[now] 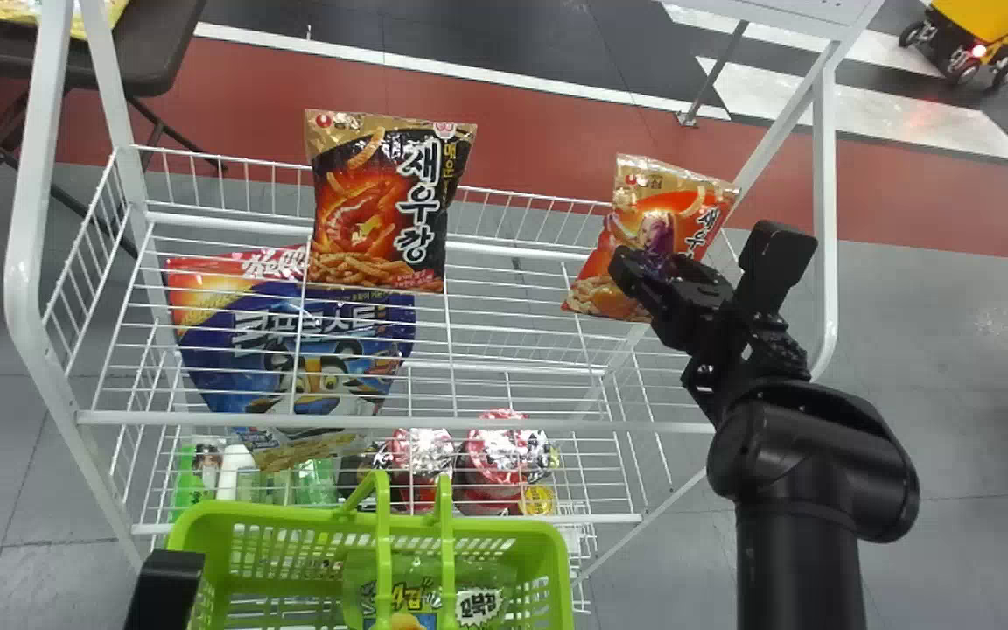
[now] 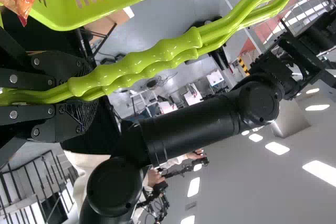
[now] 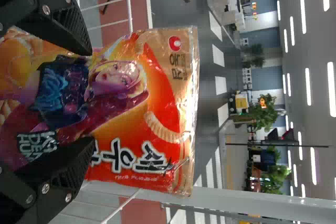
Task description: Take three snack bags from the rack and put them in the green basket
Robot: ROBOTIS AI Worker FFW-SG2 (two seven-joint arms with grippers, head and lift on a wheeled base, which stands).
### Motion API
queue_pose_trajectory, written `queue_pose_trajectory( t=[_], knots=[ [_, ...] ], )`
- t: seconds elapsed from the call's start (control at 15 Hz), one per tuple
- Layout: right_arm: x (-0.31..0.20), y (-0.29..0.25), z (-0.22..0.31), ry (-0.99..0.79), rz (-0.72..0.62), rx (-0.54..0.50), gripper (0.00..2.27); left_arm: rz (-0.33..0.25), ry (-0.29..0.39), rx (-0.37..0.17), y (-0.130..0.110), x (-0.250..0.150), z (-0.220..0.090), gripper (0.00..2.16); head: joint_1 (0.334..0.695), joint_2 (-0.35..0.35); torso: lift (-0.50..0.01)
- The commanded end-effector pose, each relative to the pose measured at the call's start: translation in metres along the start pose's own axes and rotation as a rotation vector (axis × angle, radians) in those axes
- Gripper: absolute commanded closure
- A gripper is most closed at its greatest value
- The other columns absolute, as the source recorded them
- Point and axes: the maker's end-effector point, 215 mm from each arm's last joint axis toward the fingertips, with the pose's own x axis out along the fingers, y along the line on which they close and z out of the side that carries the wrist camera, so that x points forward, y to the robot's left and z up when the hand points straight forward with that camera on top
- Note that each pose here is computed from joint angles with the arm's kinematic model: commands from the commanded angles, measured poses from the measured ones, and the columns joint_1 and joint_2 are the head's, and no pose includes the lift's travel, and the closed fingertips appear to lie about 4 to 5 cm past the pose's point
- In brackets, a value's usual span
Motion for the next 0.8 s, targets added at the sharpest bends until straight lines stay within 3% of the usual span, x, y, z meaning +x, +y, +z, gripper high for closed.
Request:
queue_pose_trajectory(
  t=[0.0, 0.07, 0.27, 0.73],
  knots=[
    [-0.001, 0.001, -0.009, 0.037, 0.023, 0.015, 2.13, 0.004, -0.005, 0.003, 0.001, -0.002, 0.003, 1.3, 0.695, -0.35, -0.009],
    [-0.004, 0.0, -0.008, 0.033, 0.029, 0.009, 2.23, 0.006, -0.007, 0.003, 0.002, -0.002, 0.004, 1.3, 0.695, -0.35, -0.009],
    [-0.023, -0.013, -0.019, 0.047, 0.018, 0.042, 2.23, 0.009, -0.008, 0.006, 0.004, -0.002, 0.006, 1.3, 0.695, -0.35, -0.009],
    [-0.157, -0.002, 0.01, 0.058, 0.105, 0.114, 2.23, 0.037, -0.028, 0.016, 0.015, -0.01, 0.018, 1.3, 0.695, -0.35, -0.009]
  ],
)
